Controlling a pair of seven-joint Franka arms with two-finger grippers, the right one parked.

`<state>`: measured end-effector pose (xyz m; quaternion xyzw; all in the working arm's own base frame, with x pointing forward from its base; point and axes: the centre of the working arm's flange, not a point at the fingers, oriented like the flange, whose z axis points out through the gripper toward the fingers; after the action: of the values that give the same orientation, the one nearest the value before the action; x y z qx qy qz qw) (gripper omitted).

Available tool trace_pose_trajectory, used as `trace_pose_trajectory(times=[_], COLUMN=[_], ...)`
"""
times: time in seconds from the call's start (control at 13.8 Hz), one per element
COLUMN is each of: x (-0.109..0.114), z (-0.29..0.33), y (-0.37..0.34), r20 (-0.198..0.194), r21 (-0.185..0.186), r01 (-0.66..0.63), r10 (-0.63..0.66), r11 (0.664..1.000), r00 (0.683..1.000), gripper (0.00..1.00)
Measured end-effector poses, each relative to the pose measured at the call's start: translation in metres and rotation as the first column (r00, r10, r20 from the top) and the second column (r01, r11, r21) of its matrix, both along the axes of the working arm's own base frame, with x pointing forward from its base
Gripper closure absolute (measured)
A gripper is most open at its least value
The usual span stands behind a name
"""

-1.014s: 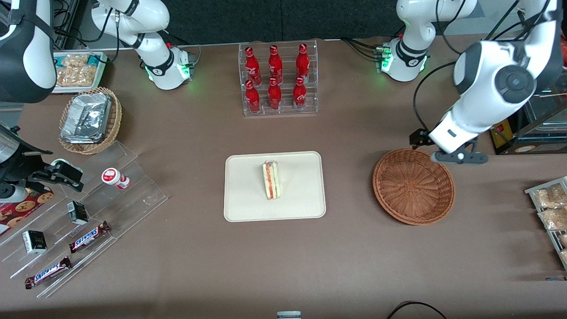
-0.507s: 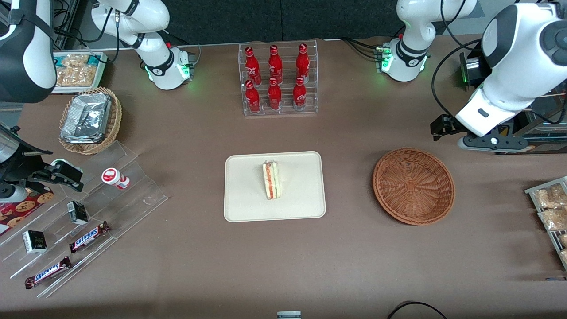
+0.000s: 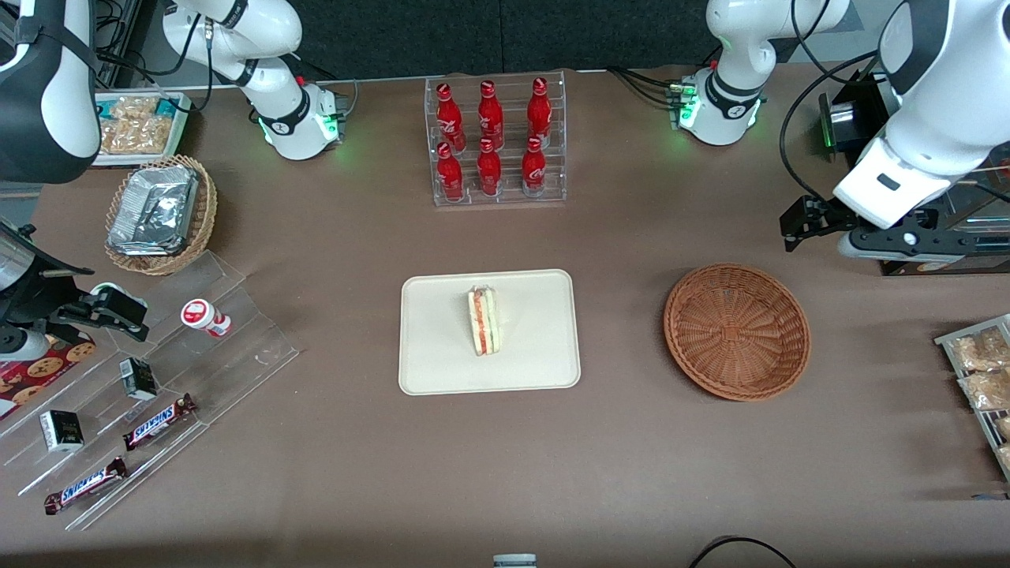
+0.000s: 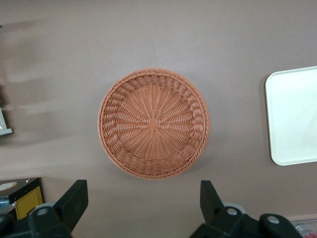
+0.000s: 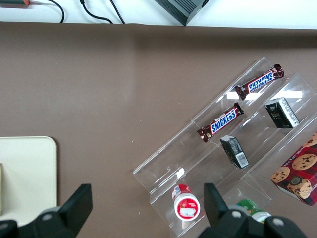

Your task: Place sandwich from basket to tray

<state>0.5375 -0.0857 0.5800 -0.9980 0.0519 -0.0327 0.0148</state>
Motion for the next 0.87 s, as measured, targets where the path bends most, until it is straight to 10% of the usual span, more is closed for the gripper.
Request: trace_pose_trajectory(times=[0.87], x=[0.003], z=[0.047], y=[-0.009], r20=[0.041], r21=[-0.010], r01=[0.015], r10=[-0.015], r11=[1.000], r00=[0.999], gripper=[0.00])
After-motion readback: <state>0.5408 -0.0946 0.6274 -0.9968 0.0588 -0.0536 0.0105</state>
